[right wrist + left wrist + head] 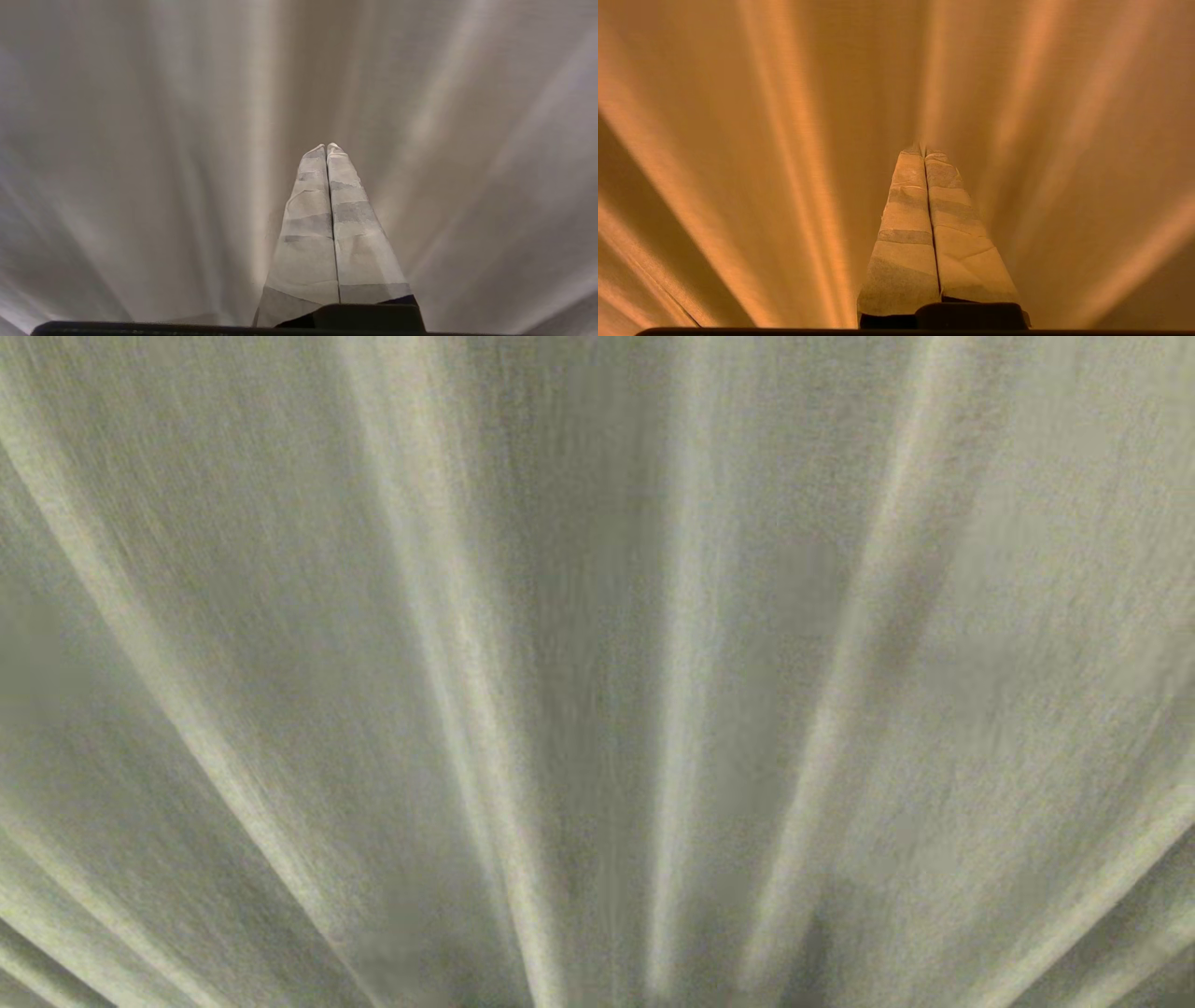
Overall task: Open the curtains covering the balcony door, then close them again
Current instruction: Close the outer curtains on both sides
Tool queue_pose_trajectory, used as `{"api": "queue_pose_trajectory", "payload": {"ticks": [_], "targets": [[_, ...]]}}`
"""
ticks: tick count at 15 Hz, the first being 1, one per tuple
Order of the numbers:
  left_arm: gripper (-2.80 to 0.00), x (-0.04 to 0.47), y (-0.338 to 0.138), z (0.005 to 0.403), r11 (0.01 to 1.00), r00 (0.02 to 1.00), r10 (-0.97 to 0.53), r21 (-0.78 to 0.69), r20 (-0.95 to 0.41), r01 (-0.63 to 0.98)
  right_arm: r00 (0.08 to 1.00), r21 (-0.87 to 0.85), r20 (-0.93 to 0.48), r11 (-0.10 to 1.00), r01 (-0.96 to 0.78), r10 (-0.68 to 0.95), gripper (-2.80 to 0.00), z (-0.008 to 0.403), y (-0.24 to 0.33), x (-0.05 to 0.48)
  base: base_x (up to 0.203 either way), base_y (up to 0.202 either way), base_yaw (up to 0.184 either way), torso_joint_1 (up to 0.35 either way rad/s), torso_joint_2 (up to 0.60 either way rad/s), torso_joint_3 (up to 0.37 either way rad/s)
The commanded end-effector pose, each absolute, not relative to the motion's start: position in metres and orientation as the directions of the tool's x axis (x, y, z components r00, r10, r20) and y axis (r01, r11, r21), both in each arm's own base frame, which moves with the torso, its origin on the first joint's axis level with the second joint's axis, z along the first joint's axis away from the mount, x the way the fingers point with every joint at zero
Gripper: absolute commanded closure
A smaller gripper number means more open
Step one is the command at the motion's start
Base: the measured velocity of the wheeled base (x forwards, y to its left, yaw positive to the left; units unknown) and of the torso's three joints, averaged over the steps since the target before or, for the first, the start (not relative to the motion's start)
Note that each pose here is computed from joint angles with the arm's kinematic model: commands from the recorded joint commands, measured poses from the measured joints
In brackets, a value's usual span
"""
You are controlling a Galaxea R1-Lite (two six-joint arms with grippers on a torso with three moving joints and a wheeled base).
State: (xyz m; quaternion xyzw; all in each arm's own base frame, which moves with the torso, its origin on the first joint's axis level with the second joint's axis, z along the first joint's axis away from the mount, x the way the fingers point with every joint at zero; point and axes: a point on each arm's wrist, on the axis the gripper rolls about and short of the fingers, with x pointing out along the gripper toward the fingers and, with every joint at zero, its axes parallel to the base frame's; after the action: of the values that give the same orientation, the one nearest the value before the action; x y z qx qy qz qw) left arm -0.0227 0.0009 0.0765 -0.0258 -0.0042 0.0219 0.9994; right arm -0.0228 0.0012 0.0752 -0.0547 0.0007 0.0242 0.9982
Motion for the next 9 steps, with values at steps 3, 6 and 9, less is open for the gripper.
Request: {"api": "queue_pose_trajectory", "payload": {"ticks": [3, 6, 9], "targets": [[0.0, -0.0227, 0.0009, 0.0765, 0.998, 0.999, 0.044, -0.051, 0.008, -0.044, 0.999, -0.11, -0.003, 0.993, -0.049, 0.049, 0.0, 0.0752, 0.0012, -0.0228, 0.0, 0.0, 0.0, 0.0, 0.0, 0.0], [0.0, -0.0228, 0.0009, 0.0768, 0.998, 0.999, 0.044, -0.053, 0.009, -0.044, 0.999, -0.11, -0.003, 0.993, -0.049, 0.049, 0.0, 0.0752, 0.0012, -0.0228, 0.0, 0.0, 0.0, 0.0, 0.0, 0.0], [0.0, -0.0227, 0.0009, 0.0765, 0.998, 0.999, 0.044, -0.051, 0.008, -0.044, 0.999, -0.11, -0.003, 0.993, -0.049, 0.049, 0.0, 0.0752, 0.0012, -0.0228, 0.0, 0.0, 0.0, 0.0, 0.0, 0.0]]}}
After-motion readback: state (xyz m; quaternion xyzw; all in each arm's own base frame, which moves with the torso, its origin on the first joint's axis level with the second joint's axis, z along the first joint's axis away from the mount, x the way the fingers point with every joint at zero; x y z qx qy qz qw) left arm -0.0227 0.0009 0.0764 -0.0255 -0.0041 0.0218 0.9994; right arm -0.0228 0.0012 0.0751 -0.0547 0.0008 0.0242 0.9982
